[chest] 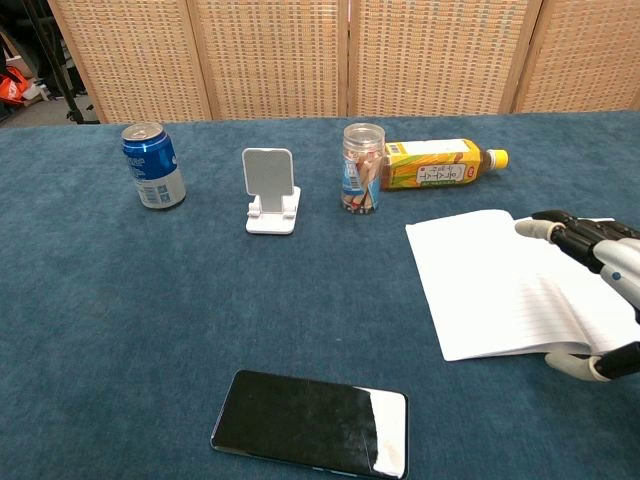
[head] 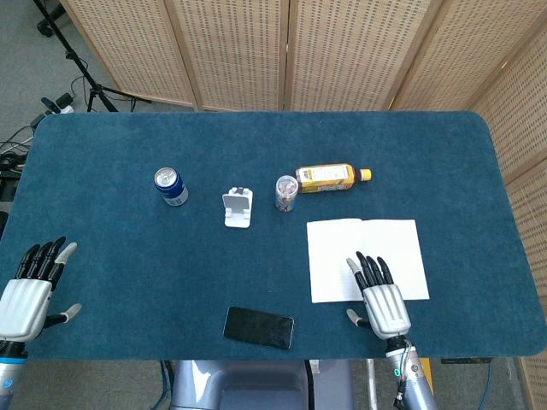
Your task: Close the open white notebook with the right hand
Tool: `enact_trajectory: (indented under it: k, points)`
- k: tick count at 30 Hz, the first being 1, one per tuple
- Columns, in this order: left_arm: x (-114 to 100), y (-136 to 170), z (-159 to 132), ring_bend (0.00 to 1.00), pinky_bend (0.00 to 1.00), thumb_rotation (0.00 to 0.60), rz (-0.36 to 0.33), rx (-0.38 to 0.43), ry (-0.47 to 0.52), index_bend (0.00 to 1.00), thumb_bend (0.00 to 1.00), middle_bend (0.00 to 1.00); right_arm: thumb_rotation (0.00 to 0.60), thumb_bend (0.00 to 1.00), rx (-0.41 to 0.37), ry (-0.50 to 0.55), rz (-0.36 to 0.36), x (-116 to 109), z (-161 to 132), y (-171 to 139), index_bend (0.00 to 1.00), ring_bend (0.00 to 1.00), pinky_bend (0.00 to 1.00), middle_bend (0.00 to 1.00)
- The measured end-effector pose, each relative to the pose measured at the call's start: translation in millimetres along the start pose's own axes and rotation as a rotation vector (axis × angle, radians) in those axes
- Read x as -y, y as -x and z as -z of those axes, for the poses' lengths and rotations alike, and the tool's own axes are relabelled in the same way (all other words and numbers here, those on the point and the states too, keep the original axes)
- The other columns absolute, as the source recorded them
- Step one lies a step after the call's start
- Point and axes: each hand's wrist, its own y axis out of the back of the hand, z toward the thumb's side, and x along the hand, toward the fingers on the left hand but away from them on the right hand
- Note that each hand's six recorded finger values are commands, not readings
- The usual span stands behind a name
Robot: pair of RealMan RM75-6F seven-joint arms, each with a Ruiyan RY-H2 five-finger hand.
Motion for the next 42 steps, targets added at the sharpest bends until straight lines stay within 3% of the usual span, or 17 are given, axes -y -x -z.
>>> enact_trajectory:
  k: [42]
  points:
    - [0.3,0.0,-0.8,0.00,0.00,0.600,0.000,0.000,0.001,0.00,0.00,0.00,0.600,0.23,0.017,0.010,-0.024,18.5,3.3,28.6,0.00,0.00,0.00,0.00]
